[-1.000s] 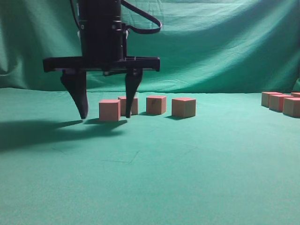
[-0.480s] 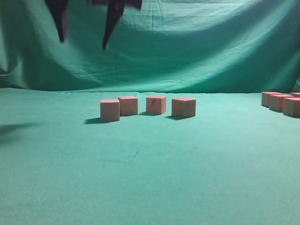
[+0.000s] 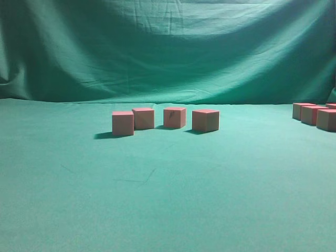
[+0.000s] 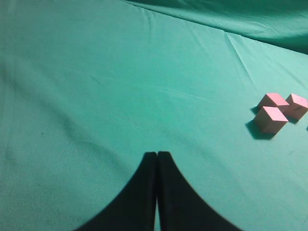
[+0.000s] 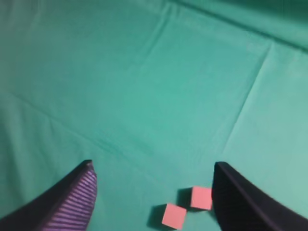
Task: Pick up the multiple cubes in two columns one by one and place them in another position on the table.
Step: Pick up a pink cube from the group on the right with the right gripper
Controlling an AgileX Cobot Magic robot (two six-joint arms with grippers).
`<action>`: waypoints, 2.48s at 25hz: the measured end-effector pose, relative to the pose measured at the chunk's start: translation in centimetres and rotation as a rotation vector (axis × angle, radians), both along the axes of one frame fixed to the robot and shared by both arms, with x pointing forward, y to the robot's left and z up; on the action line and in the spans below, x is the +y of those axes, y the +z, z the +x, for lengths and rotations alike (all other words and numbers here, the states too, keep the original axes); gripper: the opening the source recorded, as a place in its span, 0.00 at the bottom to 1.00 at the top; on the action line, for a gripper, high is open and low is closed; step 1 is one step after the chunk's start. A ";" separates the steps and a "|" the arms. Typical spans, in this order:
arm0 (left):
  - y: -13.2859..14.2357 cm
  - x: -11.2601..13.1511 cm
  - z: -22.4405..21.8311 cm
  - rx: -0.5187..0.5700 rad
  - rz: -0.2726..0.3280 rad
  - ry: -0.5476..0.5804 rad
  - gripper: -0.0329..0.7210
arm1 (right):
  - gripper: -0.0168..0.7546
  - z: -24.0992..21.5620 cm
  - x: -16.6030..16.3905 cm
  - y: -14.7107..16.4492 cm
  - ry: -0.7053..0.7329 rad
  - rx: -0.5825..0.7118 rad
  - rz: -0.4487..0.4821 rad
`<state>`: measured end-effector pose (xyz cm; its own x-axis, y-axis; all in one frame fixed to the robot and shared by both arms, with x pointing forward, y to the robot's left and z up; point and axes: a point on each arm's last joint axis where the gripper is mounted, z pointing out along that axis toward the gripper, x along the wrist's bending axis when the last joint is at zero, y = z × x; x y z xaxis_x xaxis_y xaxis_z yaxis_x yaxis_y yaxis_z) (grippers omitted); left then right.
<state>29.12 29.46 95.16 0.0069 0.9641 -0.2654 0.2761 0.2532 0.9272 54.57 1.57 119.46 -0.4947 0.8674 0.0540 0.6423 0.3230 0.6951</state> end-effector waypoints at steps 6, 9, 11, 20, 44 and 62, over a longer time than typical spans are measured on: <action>0.0 0.0 0.0 0.000 0.000 0.000 0.04 | 0.69 -3.1 -5.0 4.8 -0.044 -0.131 -0.043; 0.0 0.0 0.0 0.000 0.000 0.000 0.04 | 0.69 -4.3 -7.8 4.7 -0.113 -0.158 -0.131; 0.0 0.0 0.0 0.000 0.000 0.000 0.04 | 0.69 -4.6 -9.5 3.4 -0.166 -0.127 -0.176; 0.0 0.0 0.0 0.000 0.000 0.000 0.04 | 0.69 -3.8 -20.2 -1.9 -0.501 0.062 -0.280; 0.0 0.0 0.0 0.000 0.000 0.000 0.04 | 0.69 4.1 -26.9 -19.8 -0.516 0.459 -0.237; 0.0 0.0 0.0 0.000 0.000 0.000 0.04 | 0.69 8.7 -26.3 -24.7 -0.410 0.499 -0.325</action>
